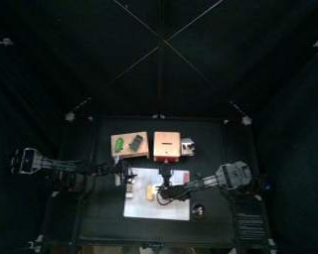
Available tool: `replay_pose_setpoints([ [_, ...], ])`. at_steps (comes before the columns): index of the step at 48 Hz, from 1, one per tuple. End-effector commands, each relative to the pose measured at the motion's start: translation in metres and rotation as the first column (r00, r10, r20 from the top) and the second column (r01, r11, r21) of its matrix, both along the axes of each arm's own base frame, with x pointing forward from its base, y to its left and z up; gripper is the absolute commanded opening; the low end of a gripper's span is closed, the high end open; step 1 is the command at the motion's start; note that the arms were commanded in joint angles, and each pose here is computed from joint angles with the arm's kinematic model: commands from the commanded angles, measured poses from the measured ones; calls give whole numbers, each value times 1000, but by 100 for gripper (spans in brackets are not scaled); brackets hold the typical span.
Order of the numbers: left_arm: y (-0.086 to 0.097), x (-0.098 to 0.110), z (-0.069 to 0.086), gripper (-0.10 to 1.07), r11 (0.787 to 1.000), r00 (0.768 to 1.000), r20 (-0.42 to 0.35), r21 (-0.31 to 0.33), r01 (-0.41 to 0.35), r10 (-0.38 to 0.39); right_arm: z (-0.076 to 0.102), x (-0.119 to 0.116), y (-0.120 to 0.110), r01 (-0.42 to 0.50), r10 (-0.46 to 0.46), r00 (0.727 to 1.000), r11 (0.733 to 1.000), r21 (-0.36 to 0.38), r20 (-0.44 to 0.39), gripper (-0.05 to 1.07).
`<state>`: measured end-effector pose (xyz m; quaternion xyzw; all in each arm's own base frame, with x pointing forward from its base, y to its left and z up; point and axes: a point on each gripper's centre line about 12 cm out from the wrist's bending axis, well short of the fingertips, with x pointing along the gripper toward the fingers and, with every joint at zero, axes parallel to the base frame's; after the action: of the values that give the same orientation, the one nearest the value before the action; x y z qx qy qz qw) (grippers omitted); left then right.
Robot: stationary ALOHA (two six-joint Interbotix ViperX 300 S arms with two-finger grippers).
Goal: Place other rice block into middle of board
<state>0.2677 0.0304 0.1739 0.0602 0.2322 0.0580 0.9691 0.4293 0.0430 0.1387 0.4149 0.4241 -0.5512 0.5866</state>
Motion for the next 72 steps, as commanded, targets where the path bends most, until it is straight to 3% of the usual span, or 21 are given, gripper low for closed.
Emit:
replay_pose_setpoints([
  [1,1,3,5,87,1000,1000,20,2,-4,4,19,3,1,1,-1,999,1000,8,51,91],
  [15,1,3,5,87,1000,1000,20,2,-4,4,20,4,3,-5,4,999,1000,10,53,86],
  [33,1,2,5,87,1000,1000,17,2,-4,4,18,-5,3,14,-14,1000,1000,9,3,58],
  [46,1,2,5,87,1000,1000,17,2,-4,4,36,-15,1,69,-75,987,997,-47,-139,57],
  [62,1,2,4,87,1000,1000,14,1,-3,3,10,0,9,95,-94,976,995,-7,-196,57],
  [72,1,2,5,87,1000,1000,17,2,-4,4,5,9,11,91,-91,977,996,-8,-191,57],
])
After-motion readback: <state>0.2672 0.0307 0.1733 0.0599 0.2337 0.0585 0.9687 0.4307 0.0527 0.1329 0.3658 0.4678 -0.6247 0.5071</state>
